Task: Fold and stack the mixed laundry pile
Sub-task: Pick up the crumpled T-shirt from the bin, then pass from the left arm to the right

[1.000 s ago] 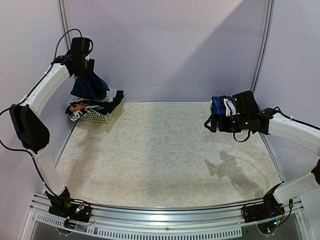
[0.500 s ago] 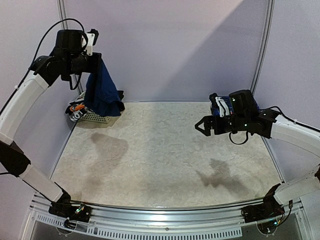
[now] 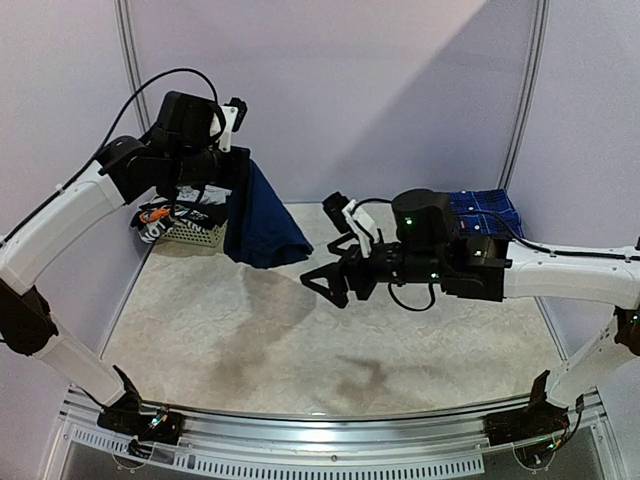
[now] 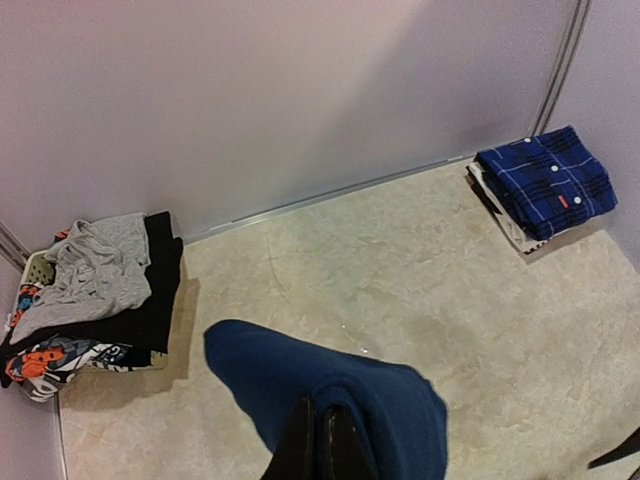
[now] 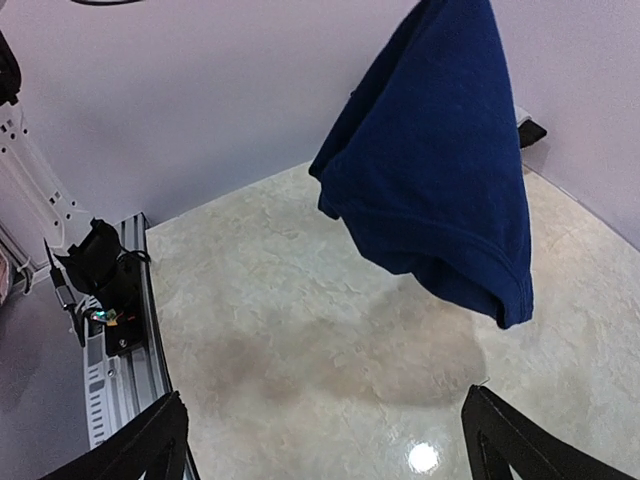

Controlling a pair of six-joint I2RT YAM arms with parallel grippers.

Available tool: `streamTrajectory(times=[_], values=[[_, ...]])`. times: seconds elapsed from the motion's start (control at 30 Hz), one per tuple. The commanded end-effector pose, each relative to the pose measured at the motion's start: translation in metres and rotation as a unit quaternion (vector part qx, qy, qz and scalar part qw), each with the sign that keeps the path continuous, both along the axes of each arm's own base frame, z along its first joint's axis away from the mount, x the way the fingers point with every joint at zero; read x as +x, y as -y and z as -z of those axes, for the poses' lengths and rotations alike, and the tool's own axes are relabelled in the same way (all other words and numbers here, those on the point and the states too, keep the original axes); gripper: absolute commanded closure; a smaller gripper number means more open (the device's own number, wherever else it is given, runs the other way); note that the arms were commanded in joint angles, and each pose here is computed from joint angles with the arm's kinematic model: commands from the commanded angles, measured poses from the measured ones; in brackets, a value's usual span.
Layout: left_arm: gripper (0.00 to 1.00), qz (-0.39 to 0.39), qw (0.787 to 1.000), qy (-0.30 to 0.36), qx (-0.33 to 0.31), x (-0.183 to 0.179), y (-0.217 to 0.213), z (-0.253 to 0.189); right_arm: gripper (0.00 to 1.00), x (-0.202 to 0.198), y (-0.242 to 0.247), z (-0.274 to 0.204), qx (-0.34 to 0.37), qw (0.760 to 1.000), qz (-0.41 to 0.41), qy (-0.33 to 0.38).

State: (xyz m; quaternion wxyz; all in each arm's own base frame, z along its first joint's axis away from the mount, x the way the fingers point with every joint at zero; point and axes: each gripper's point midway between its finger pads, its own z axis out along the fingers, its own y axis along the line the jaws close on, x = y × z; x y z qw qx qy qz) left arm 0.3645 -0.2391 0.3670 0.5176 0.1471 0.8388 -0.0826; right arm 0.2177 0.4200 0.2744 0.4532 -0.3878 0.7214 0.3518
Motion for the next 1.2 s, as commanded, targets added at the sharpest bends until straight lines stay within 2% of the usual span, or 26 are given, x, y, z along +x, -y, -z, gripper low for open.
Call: streamTrajectory(times=[0.0, 0.3, 0.4, 0.47, 0.67, 0.73, 0.93, 0.97, 1.0, 1.03, 1.1, 1.13, 1.17], values=[[1.0, 0.0, 0.999, 0.01, -0.033, -0.004, 0.021, -0.004, 0.05, 0.019, -0.028, -0.016, 0.032, 0.998, 0.025, 0.041], [1.0, -0.003, 0.999, 0.0, -0.043, -0.012, 0.029, 0.006, 0.13, 0.029, -0.072, -0.015, 0.063, 0.998, 0.026, 0.013], [1.0, 0.001, 0.999, 0.0, -0.043, -0.017, 0.029, 0.006, 0.17, 0.048, -0.071, -0.011, 0.061, 0.995, 0.075, 0.021], [1.0, 0.005, 0.999, 0.0, -0.043, -0.02, 0.029, 0.006, 0.22, 0.059, -0.072, -0.011, 0.056, 0.993, 0.099, 0.034], [1.0, 0.006, 0.999, 0.002, -0.039, -0.027, 0.024, 0.008, 0.67, 0.076, -0.071, -0.002, 0.038, 0.988, 0.139, 0.054], [1.0, 0.004, 0.999, 0.002, -0.035, -0.029, 0.021, 0.008, 0.71, 0.077, -0.069, -0.002, 0.037, 0.987, 0.144, 0.055], [1.0, 0.003, 0.999, 0.004, -0.038, -0.034, 0.016, 0.009, 0.97, 0.079, -0.068, 0.0, 0.034, 0.987, 0.15, 0.054], [1.0, 0.003, 0.999, 0.004, -0.038, -0.034, 0.015, 0.01, 0.97, 0.078, -0.07, 0.001, 0.034, 0.987, 0.146, 0.051], [1.0, 0.002, 0.999, 0.005, -0.039, -0.034, 0.015, 0.01, 0.93, 0.075, -0.073, 0.003, 0.034, 0.989, 0.136, 0.045], [1.0, 0.0, 0.999, 0.006, -0.038, -0.034, 0.014, 0.01, 0.81, 0.069, -0.077, 0.003, 0.039, 0.992, 0.117, 0.037], [1.0, -0.004, 0.999, 0.007, -0.036, -0.034, 0.012, 0.011, 0.47, 0.058, -0.083, -0.002, 0.054, 0.995, 0.086, 0.025], [1.0, -0.006, 0.999, 0.006, -0.035, -0.033, 0.012, 0.012, 0.37, 0.054, -0.085, -0.004, 0.063, 0.995, 0.074, 0.015], [1.0, -0.007, 0.999, 0.006, -0.035, -0.034, 0.011, 0.012, 0.33, 0.05, -0.086, -0.005, 0.069, 0.996, 0.064, 0.01]])
